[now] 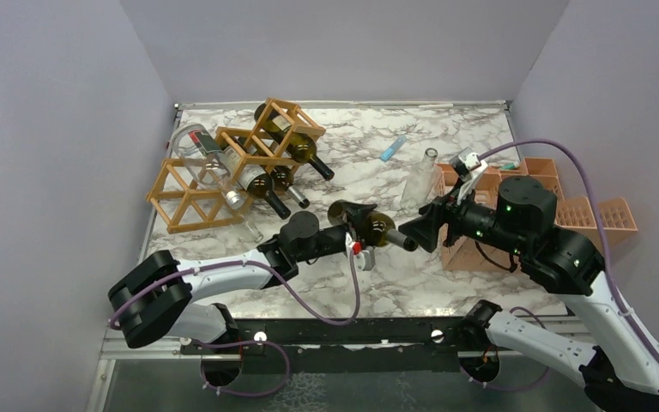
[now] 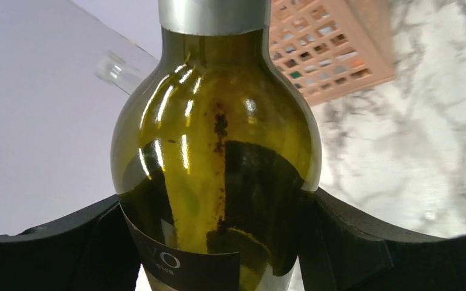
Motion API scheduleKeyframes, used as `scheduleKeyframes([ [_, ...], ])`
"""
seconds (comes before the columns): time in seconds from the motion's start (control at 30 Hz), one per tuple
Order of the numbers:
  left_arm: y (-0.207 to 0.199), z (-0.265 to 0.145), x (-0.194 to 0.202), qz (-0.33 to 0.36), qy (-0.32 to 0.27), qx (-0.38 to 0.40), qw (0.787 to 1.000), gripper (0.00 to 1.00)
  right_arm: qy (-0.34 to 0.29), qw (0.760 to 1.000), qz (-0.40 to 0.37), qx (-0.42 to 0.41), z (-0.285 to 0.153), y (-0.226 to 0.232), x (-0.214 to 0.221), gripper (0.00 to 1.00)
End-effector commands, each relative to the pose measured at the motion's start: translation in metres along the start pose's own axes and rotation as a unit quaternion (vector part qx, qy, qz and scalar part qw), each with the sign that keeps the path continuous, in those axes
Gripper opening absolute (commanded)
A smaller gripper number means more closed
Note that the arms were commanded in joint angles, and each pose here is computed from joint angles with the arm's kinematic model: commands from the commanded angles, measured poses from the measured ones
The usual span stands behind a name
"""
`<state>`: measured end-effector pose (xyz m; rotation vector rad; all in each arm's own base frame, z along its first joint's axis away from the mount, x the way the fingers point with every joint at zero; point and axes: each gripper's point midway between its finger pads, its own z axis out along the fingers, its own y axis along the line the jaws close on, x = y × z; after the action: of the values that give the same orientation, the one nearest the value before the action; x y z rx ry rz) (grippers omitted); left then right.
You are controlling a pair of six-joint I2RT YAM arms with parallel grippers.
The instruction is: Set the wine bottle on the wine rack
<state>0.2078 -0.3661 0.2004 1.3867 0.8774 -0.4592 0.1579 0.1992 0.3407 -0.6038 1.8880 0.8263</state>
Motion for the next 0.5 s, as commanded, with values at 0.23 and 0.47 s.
scheduleKeyframes([
  [0.23, 0.087, 0.015, -0.059, 0.362, -0.017, -0.079, 0.929, 0.00, 0.116, 0.991, 0.052, 0.050, 0.005, -0.020, 0.063, 0.71],
  [0.47, 0.107, 0.024, -0.069, 0.443, 0.012, -0.090, 0.892, 0.00, 0.133, 0.987, 0.062, 0.071, 0.024, -0.031, 0.076, 0.66],
])
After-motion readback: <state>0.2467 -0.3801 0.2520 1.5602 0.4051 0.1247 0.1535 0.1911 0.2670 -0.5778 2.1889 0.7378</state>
